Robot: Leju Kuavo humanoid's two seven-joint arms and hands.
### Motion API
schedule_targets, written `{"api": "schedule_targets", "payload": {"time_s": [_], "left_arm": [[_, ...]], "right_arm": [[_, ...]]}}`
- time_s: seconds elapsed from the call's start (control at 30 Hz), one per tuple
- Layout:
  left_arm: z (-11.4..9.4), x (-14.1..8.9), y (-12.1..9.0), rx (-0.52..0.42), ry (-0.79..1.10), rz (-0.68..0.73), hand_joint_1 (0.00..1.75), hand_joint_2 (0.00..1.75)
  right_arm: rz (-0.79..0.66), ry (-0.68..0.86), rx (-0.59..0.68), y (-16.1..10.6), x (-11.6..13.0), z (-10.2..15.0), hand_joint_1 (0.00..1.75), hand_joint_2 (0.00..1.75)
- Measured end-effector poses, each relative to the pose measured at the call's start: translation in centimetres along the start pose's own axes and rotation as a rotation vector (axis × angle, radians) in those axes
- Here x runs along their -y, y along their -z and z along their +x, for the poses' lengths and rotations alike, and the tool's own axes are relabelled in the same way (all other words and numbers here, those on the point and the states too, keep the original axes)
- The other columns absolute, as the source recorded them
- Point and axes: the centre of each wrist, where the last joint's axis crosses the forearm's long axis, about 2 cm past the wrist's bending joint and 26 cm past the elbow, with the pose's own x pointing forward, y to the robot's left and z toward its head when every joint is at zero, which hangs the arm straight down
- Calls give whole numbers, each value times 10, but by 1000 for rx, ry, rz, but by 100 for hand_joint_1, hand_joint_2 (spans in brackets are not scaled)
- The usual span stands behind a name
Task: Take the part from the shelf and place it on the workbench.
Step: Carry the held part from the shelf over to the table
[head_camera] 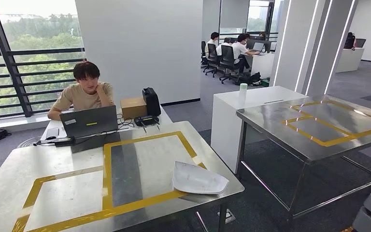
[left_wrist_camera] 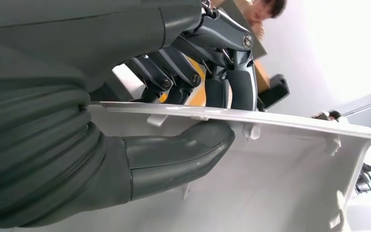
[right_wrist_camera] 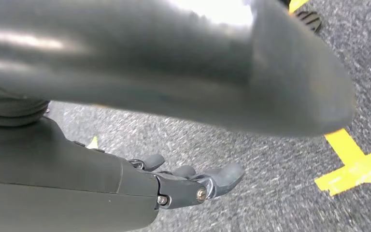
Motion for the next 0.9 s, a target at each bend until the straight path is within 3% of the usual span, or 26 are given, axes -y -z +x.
{"api": "schedule_targets", "payload": {"time_s": [0.43,0.9], "left_arm": [[11,-6,-13,1,12,15,175,175],[5,-21,-14,-39,31,11,175,175]], "right_arm": [[3,-32,-7,-1,2,0,0,0],[12,-45,-9,1,-3,2,0,0]]}}
